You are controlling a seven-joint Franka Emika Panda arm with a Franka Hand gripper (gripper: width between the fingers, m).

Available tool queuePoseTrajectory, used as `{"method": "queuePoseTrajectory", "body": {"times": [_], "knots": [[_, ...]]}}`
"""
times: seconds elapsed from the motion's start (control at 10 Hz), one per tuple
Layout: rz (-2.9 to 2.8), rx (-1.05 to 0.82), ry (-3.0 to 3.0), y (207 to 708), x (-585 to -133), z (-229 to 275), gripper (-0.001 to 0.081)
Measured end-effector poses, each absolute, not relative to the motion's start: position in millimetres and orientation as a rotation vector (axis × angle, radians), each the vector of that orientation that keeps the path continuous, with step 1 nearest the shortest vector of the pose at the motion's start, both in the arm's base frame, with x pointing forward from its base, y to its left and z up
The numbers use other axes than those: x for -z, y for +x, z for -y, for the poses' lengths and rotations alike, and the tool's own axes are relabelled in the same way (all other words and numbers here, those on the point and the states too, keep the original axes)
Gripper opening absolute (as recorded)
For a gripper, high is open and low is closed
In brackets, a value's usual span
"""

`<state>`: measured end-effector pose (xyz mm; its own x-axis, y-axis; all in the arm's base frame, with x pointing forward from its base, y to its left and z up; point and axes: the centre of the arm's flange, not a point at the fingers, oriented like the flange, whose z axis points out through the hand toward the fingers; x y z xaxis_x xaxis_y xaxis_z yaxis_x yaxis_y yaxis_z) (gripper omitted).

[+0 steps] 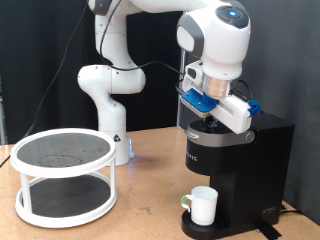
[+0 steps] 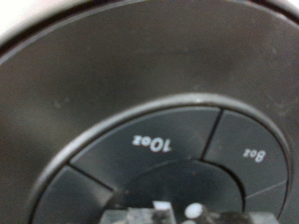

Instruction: Make a cup of coffee with the keurig machine

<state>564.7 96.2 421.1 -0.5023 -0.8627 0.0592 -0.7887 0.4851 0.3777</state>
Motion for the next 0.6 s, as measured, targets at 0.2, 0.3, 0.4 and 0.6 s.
{"method": "queuePoseTrajectory", "body": {"times": [0.2, 0.3, 0.4, 0.6], "knots": [[2.489, 0.446, 1.418, 564.6, -421.4, -96.6, 0.0000], [2.483, 0.443, 1.432, 564.3, -421.9, -97.3, 0.0000], [2.478, 0.439, 1.461, 563.7, -422.6, -98.6, 0.0000], [2.463, 0.426, 1.550, 559.4, -425.1, -102.3, 0.0000]]}}
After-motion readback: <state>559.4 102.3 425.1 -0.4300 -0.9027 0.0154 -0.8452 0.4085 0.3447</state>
